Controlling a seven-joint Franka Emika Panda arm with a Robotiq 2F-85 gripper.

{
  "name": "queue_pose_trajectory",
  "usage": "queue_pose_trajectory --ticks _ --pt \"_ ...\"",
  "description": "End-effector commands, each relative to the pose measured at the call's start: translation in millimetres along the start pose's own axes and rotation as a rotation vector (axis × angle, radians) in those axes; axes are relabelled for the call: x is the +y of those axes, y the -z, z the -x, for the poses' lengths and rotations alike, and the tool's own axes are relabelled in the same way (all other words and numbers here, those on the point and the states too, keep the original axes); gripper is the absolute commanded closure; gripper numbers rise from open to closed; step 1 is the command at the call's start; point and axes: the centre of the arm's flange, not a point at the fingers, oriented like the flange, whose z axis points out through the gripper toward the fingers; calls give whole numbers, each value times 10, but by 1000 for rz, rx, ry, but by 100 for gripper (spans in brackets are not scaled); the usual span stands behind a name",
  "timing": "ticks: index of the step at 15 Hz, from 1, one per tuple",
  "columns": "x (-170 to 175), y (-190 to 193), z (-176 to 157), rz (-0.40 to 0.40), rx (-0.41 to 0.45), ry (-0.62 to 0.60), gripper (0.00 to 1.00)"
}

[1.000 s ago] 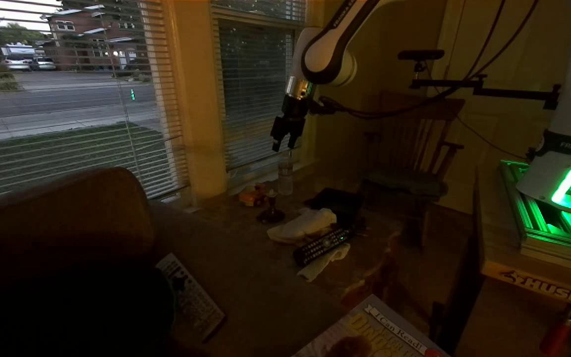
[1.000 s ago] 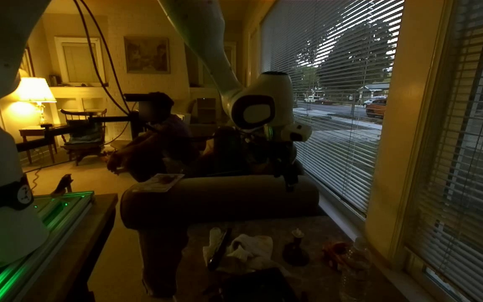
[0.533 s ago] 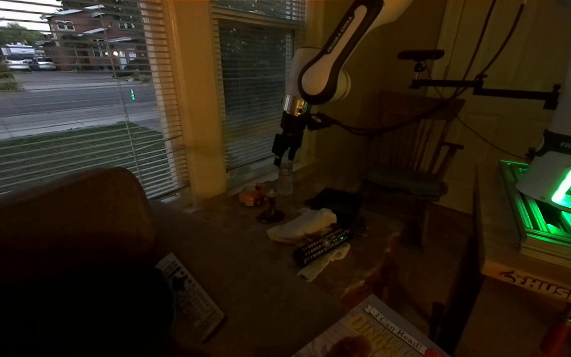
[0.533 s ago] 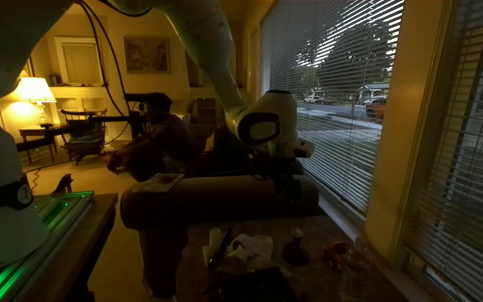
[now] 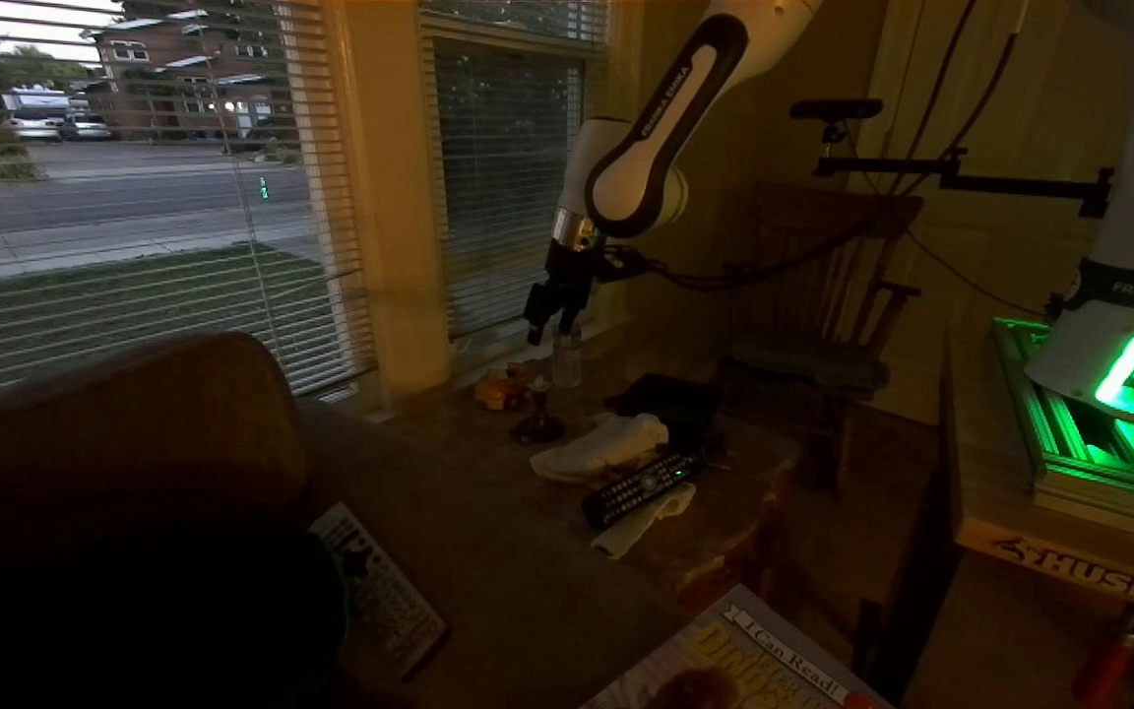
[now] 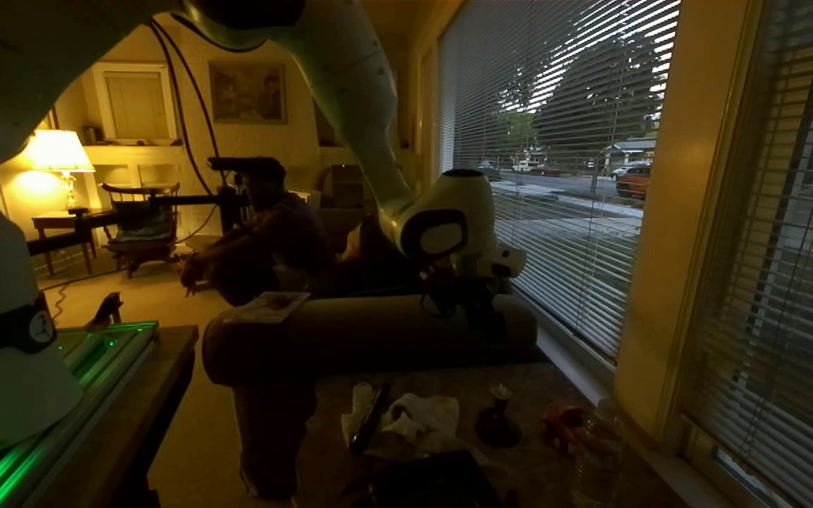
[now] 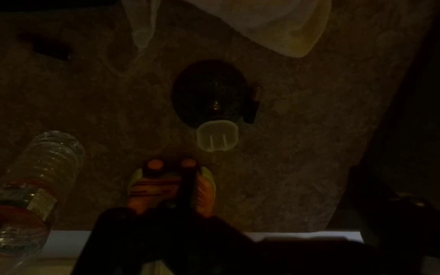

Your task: Move the candle holder to the left and move the black tray to the left

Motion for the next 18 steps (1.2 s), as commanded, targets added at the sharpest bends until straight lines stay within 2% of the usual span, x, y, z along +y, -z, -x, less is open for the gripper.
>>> queue_pose_trajectory --ticks 1,6,8,9,14,18 --pt "-278 -130 -52 -10 15 -106 0" --pt "-418 -260 46 23 -26 -256 0" --pt "-423 -298 76 -4 -28 -308 0" --pt "-345 -211 130 10 -24 -246 0" --pt "-353 -238 145 6 -29 -277 0" --pt "-363 -495 130 38 0 -304 0"
